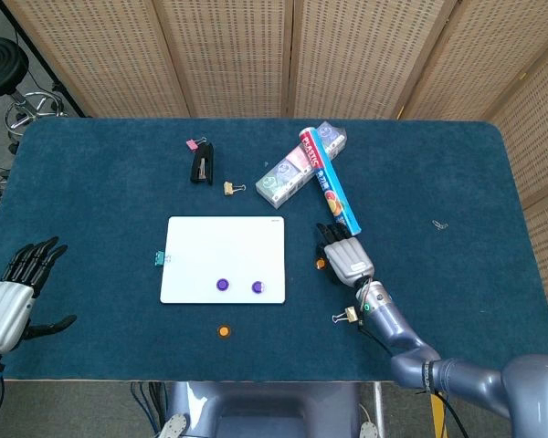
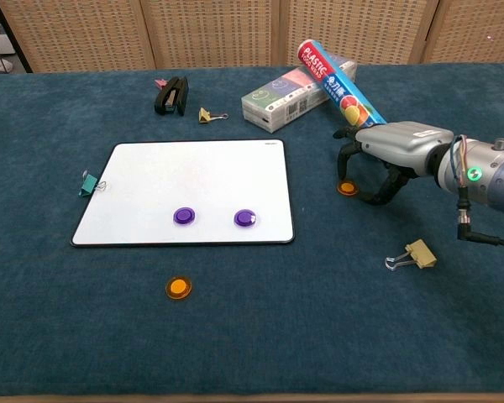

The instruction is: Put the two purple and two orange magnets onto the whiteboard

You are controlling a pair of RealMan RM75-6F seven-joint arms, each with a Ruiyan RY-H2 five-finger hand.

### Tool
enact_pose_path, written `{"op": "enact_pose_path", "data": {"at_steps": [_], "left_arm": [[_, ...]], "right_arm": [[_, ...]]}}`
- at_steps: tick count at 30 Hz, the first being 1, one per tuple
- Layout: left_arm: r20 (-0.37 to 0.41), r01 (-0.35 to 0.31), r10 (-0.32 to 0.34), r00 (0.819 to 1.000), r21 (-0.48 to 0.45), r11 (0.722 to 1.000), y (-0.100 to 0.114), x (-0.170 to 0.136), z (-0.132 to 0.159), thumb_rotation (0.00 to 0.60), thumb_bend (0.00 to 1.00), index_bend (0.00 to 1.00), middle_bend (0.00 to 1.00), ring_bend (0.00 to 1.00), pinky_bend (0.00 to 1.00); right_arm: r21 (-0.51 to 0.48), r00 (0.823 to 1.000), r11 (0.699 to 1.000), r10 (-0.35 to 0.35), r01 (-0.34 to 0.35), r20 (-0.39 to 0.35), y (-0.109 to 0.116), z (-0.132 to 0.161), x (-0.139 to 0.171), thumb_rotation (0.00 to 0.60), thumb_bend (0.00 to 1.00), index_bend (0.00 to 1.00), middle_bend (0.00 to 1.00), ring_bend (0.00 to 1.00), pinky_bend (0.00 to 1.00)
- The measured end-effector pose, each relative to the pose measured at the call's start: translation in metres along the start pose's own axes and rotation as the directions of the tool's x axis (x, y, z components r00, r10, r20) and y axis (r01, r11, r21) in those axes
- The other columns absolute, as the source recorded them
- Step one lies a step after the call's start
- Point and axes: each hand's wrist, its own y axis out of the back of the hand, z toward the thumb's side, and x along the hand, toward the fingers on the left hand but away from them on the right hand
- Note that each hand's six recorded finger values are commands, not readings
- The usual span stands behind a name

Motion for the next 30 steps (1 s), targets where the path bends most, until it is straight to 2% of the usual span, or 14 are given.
{"op": "enact_pose_path", "data": {"at_steps": [15, 23, 30], "left_arm": [[0.001, 0.003, -0.003, 1.0, -0.006, 1.0, 0.0, 0.0, 0.0, 0.6, 0.07, 0.02, 0.0, 0.0, 0.0], [0.002, 0.006, -0.006, 1.0, -0.01, 1.0, 0.0, 0.0, 0.0, 0.6, 0.07, 0.02, 0.0, 0.0, 0.0], [0.004, 0.011, -0.011, 1.0, -0.016, 1.0, 0.0, -0.001, 0.001, 0.6, 0.07, 0.02, 0.0, 0.0, 0.0]], "right_arm": [[-0.014, 1.0, 1.0, -0.006, 0.006, -0.01, -0.01, -0.001, -0.002, 0.6, 0.4, 0.38, 0.0, 0.0, 0.0], [-0.041, 1.0, 0.999, -0.003, 0.002, -0.018, -0.015, 0.003, -0.003, 0.6, 0.4, 0.44, 0.0, 0.0, 0.0], [-0.072, 0.999, 0.997, -0.031, 0.03, -0.015, -0.01, 0.003, -0.003, 0.6, 0.4, 0.51, 0.0, 0.0, 0.0]]}}
